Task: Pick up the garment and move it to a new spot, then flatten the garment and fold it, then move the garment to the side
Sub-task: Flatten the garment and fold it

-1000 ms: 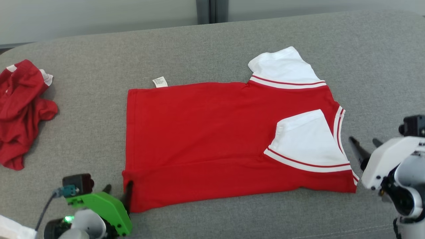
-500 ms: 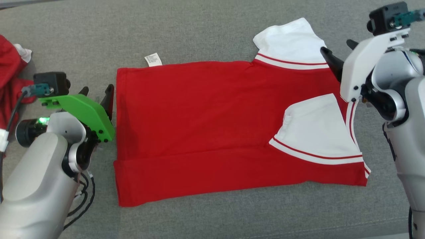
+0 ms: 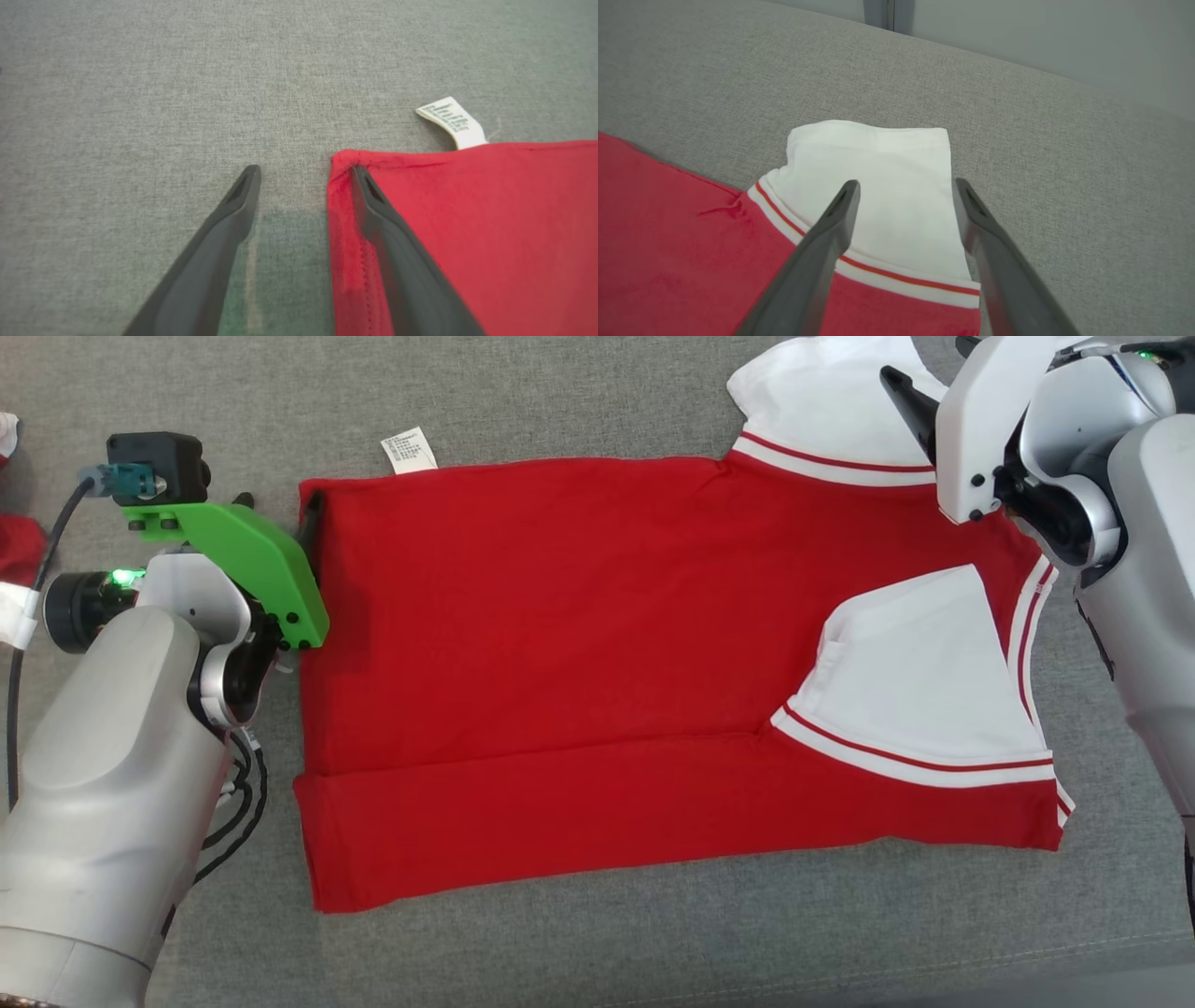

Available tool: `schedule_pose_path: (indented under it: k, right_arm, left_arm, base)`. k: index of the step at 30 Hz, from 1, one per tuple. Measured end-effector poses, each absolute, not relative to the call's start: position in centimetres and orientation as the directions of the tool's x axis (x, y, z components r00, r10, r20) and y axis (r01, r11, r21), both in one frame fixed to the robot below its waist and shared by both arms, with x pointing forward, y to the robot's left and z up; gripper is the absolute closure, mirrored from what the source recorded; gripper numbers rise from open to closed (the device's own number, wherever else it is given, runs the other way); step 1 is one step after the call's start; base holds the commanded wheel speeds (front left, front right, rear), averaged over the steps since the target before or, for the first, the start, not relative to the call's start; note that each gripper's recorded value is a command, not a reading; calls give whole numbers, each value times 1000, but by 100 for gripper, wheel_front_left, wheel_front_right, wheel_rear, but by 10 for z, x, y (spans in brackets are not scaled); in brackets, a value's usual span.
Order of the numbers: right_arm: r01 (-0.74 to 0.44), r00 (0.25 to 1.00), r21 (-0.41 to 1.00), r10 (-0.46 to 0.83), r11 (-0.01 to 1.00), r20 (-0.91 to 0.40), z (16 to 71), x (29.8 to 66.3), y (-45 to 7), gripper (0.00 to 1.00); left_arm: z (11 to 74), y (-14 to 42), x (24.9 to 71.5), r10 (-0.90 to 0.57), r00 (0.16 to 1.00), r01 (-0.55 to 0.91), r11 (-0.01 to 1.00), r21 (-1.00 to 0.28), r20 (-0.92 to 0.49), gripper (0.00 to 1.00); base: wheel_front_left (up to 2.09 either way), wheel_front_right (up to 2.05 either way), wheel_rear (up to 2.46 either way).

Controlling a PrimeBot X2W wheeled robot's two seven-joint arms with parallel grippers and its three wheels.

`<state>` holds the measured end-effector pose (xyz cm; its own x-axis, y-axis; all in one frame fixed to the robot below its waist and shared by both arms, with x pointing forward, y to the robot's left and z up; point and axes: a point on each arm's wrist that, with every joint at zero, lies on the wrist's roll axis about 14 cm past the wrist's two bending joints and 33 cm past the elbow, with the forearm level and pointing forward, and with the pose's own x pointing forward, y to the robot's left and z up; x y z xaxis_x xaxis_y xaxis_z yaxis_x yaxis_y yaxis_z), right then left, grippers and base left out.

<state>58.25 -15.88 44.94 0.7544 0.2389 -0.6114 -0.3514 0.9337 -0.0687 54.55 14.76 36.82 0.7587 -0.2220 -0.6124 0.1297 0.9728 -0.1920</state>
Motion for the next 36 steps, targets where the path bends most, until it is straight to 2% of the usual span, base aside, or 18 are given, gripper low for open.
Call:
schedule_pose_path:
  k: [19,20,21,33,36]
  right_arm:
    - [-325,751,-48,228,944,-619,433,601,-168,0]
    - [-326,751,-49,227,944,-620,433,601,-168,0]
    - [-326,752,-52,226,944,-619,434,603,-169,0]
    - [-291,731,-82,166,953,-662,420,631,-185,0]
    - [-299,696,-115,134,947,-705,402,633,-186,0]
  left_arm:
    - [361,131,548,-279,736,189,960,-208,-617,0]
    - [358,134,548,-267,735,178,963,-203,-624,44]
    - [356,136,547,-260,734,174,965,-196,-627,100]
    - [350,123,549,-292,736,204,956,-211,-611,100]
    - [349,120,551,-300,747,212,953,-216,-594,100]
  base:
    - [0,0,0]
    - [0,0,0]
    - [0,0,0]
    - [0,0,0]
    - [0,0,0]
